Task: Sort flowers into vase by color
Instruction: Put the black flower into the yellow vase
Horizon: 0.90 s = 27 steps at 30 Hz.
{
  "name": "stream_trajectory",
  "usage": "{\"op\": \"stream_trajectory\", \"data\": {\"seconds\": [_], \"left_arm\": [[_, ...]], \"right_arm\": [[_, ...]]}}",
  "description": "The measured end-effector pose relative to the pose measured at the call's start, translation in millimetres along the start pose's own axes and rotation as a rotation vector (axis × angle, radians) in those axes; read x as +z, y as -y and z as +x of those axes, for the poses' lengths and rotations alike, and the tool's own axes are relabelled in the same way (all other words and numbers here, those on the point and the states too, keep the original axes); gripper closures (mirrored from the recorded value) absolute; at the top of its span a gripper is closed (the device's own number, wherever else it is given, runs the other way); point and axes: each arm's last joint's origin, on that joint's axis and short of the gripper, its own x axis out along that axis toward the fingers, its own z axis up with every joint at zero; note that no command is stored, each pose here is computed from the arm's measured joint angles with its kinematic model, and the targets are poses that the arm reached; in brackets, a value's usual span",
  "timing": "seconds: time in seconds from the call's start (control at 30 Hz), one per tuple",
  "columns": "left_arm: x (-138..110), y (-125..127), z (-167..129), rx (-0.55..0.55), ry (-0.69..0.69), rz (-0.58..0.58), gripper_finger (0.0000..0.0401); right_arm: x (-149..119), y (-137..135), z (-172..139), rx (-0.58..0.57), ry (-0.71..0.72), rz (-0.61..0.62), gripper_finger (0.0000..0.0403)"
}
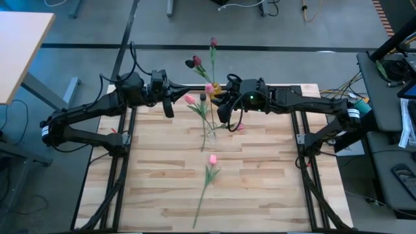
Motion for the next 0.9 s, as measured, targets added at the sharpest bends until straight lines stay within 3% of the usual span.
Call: {"op": "stream_trajectory", "data": {"seconds": [0.43, 0.57, 0.77, 0.9], "left_arm": [[-1, 0, 0, 0.001, -0.006, -0.028, 0.0401], [-9, -4, -1, 0.090, -0.079, -0.070, 0.0401], [-25, -11, -7, 0.257, -0.209, -0.140, 0.0401], [-39, -16, -11, 0.301, -0.226, -0.216, 0.0401]], "right_arm": [[19, -6, -18, 0.071, -0.060, 0.025, 0.0251], [30, -4, -32, 0.046, -0.079, -0.031, 0.0285], [46, 9, -62, -0.041, -0.098, -0.099, 0.0382], [51, 20, -81, -0.086, -0.088, -0.096, 0.0389]]}}
